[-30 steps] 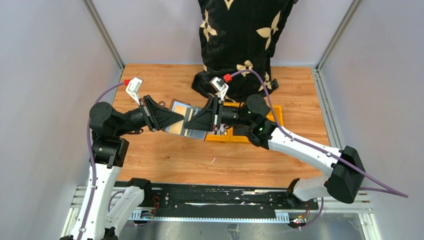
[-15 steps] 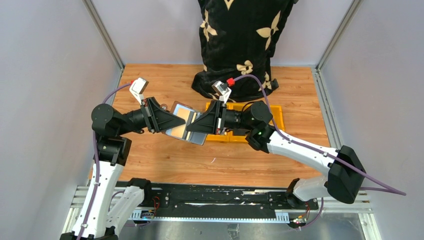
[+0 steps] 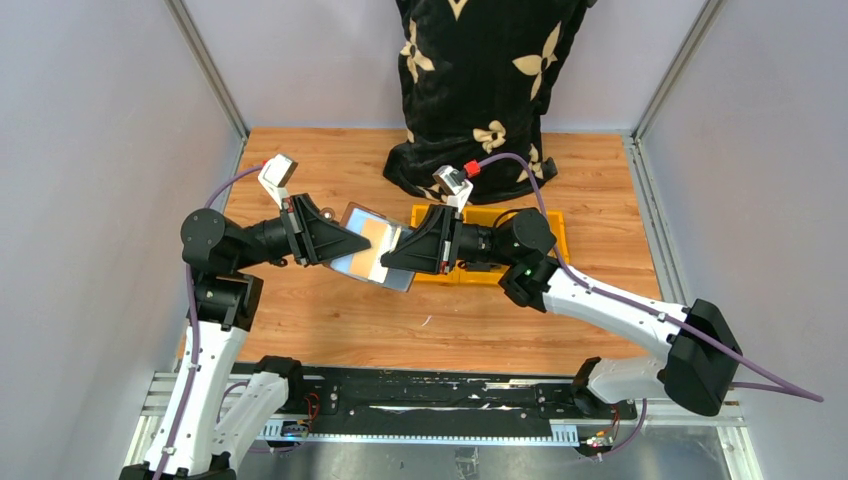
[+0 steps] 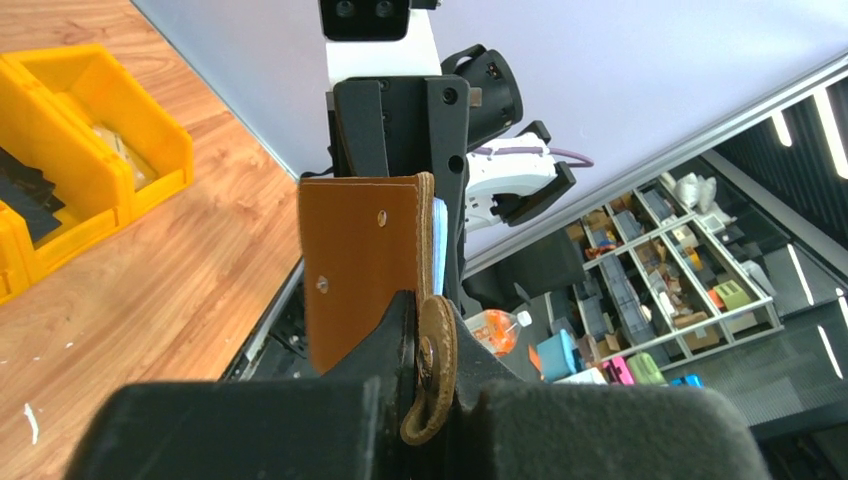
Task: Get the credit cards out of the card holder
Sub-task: Remove the credit card from the card holder, then place the credit card in the storage box.
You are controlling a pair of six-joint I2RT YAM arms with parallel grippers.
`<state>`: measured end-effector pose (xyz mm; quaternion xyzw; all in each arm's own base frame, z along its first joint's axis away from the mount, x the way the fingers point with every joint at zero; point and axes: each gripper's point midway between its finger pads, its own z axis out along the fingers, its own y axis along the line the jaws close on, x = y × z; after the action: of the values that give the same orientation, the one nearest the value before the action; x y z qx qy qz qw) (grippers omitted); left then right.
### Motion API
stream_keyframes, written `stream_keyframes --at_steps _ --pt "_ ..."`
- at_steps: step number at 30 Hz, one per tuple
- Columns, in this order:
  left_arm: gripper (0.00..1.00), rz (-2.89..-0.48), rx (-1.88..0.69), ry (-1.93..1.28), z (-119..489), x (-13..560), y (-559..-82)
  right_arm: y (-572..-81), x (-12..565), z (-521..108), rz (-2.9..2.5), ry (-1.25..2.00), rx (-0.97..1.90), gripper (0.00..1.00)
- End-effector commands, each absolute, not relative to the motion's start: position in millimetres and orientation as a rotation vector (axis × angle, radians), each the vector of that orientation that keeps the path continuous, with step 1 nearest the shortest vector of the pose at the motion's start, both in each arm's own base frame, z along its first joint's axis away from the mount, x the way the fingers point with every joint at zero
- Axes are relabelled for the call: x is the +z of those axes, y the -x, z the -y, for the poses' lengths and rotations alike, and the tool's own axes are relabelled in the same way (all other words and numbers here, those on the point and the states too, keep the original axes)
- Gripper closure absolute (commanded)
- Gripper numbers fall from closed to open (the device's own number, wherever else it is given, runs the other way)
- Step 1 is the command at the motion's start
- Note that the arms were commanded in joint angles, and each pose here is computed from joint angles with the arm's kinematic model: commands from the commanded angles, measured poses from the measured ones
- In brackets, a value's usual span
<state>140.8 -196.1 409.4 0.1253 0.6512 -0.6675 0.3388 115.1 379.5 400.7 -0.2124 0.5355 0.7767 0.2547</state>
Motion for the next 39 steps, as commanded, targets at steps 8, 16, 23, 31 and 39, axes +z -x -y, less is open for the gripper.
stream_keyframes --at_steps 8,16,23,31,39 --pt "1.0 -1.643 -1.71 -0.403 195 422 -132 -114 428 -384 -1.358 0.582 2.155 0.78" --pt "1.0 -1.661 -1.686 -0.419 195 420 -133 -119 406 -369 -1.421 0.538 2.115 1.0" --pt "1.0 -1.663 -1.629 -0.449 195 417 -138 -123 373 -333 -1.555 0.531 1.982 1.0" --pt "1.0 -1.812 -1.494 -0.45 183 378 -165 -193 285 -234 -2.07 0.289 1.347 1.0" --pt "1.0 -1.758 -1.424 -0.491 180 382 -163 -249 199 -132 -2.401 -0.035 0.778 1.0"
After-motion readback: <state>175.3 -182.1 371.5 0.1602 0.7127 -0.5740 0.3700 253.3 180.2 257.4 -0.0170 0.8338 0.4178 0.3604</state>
